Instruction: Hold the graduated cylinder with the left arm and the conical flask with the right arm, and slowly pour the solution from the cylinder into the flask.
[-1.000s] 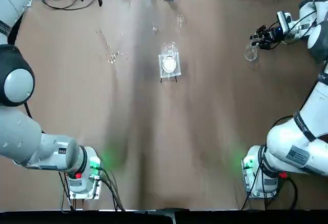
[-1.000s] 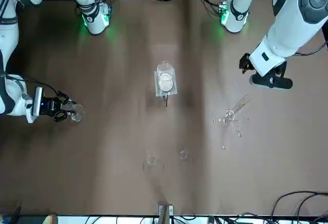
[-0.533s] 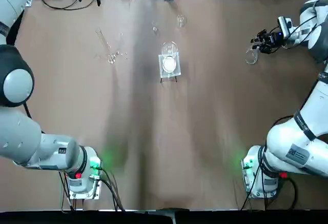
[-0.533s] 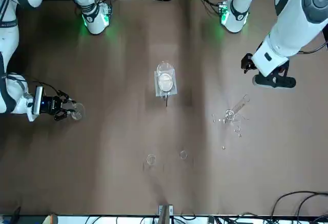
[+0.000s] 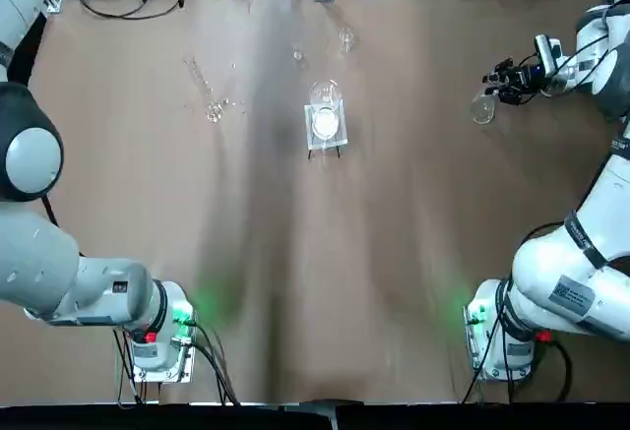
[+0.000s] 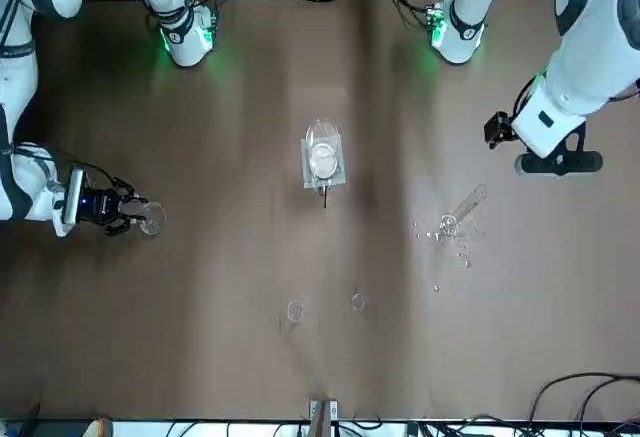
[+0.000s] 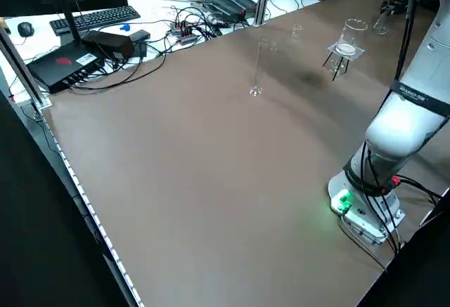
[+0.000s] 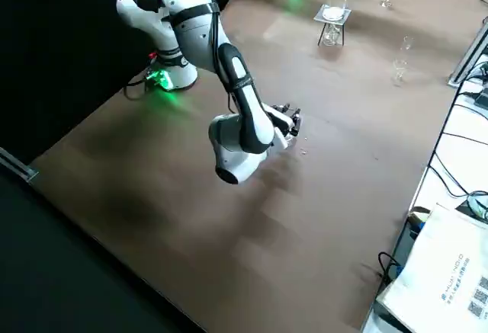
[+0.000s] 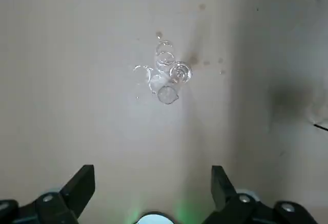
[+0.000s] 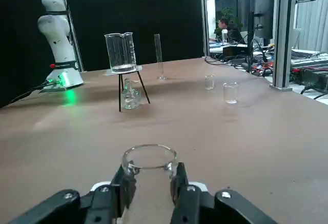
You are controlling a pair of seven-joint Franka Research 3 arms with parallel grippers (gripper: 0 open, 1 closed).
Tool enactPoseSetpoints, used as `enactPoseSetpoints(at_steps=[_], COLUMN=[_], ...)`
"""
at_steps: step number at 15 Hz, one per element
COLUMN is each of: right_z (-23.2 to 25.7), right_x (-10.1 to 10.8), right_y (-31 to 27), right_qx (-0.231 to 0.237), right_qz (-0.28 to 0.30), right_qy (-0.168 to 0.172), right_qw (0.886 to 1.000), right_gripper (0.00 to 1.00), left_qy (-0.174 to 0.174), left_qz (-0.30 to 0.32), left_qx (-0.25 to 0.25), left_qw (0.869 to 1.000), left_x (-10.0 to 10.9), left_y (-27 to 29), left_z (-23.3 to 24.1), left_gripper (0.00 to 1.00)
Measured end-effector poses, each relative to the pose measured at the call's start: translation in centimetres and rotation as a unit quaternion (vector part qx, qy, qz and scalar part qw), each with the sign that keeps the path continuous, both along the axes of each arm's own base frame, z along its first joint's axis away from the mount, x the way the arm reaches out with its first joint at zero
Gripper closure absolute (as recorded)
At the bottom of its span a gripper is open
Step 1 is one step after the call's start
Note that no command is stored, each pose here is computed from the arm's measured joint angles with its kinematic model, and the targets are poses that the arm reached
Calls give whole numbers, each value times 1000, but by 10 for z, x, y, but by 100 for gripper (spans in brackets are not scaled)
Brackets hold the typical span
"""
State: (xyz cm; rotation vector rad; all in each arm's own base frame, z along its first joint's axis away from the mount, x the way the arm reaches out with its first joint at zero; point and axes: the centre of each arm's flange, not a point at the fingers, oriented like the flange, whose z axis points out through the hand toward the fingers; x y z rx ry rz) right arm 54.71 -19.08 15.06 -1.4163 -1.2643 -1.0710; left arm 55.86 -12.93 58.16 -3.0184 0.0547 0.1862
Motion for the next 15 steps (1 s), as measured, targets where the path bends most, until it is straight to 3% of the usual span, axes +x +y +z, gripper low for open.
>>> enactPoseSetpoints(at_steps=[1, 4, 5, 10, 15], right_z=[0, -2, -4, -5, 16], right_x=[0, -3, -5, -16, -23], right_y=[0, -4, -7, -21, -68], right_qx=[1, 4, 7, 36, 59], right_qz=[0, -5, -6, -18, -58], right_qy=[-1, -1, 1, 3, -17], right_qw=[1000, 1000, 1000, 999, 996], right_gripper=[57, 30, 28, 26, 26], left_qy=[-3, -20, -27, -37, -32], left_qz=[5, 25, 35, 42, 42], left_qx=[0, -8, -20, -35, -34], left_qw=[1000, 999, 999, 998, 998], left_x=[0, -5, -9, -20, -18], left_y=[4, 21, 29, 41, 40], left_z=[2, 24, 34, 50, 43], left_gripper=[0, 0, 0, 0, 0])
